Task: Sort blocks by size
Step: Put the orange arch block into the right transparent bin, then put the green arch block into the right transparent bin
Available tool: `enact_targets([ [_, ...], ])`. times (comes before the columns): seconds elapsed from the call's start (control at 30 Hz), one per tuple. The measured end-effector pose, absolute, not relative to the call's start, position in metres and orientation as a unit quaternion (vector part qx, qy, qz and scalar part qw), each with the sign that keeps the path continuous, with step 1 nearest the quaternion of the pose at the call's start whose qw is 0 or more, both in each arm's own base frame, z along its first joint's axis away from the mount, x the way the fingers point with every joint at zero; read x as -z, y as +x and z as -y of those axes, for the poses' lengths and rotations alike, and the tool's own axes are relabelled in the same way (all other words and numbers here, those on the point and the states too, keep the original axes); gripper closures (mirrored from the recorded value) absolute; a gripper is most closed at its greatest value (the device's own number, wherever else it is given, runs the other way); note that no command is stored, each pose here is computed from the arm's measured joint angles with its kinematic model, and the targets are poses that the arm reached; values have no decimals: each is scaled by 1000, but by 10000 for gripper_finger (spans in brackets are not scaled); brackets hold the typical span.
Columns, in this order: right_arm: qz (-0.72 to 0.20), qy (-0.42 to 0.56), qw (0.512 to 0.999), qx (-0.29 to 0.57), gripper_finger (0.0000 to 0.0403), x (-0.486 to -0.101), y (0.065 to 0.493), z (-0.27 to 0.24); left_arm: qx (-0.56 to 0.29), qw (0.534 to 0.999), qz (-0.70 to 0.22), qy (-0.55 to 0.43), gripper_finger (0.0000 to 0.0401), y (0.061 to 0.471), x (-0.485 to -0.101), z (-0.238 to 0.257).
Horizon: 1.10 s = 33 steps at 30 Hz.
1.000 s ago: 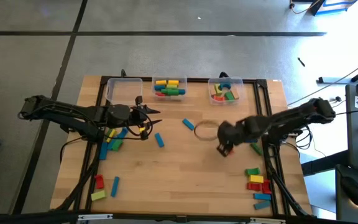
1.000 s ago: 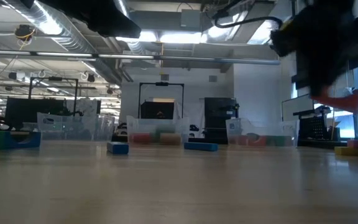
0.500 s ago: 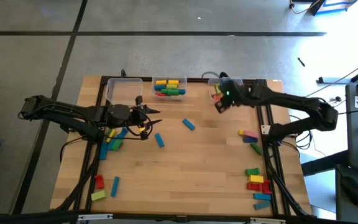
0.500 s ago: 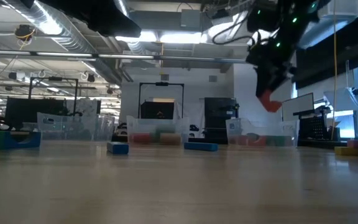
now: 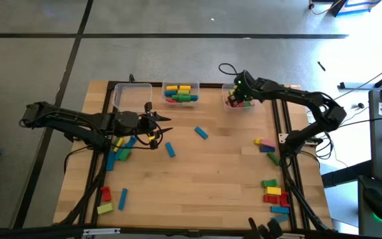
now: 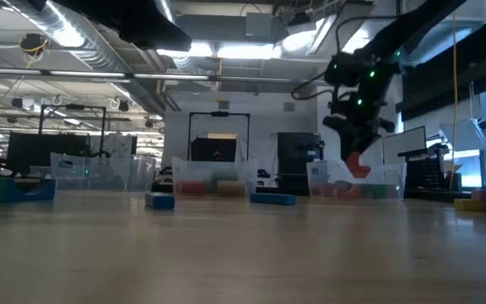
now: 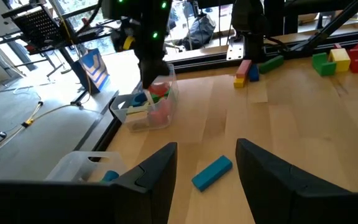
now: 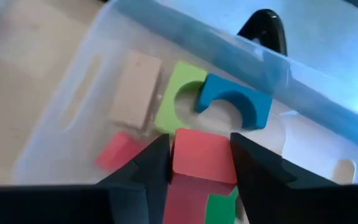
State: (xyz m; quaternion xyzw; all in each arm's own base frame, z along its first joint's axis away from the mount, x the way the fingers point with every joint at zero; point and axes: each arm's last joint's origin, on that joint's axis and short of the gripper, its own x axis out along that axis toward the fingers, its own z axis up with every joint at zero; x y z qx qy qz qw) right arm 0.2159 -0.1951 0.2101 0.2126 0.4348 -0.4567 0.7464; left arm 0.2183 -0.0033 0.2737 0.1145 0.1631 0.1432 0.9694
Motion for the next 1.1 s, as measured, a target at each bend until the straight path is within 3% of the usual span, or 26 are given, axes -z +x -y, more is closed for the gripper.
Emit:
enact_targets([
  [0.23, -458, 209, 735, 453, 176, -202, 215, 201, -143, 969, -163, 116, 242, 218, -274, 3],
  [0.47, -525, 230, 724, 383, 121, -249, 211, 157, -143, 969, -164, 116, 242, 218, -274, 3],
  [0.73, -579, 285, 714, 272, 112, -279, 215, 58, -143, 969, -163, 115, 242, 218, -274, 3],
  [1.1, -613, 278, 705, 223, 111, -278, 215, -45, -144, 970, -163, 111, 242, 218, -273, 3],
])
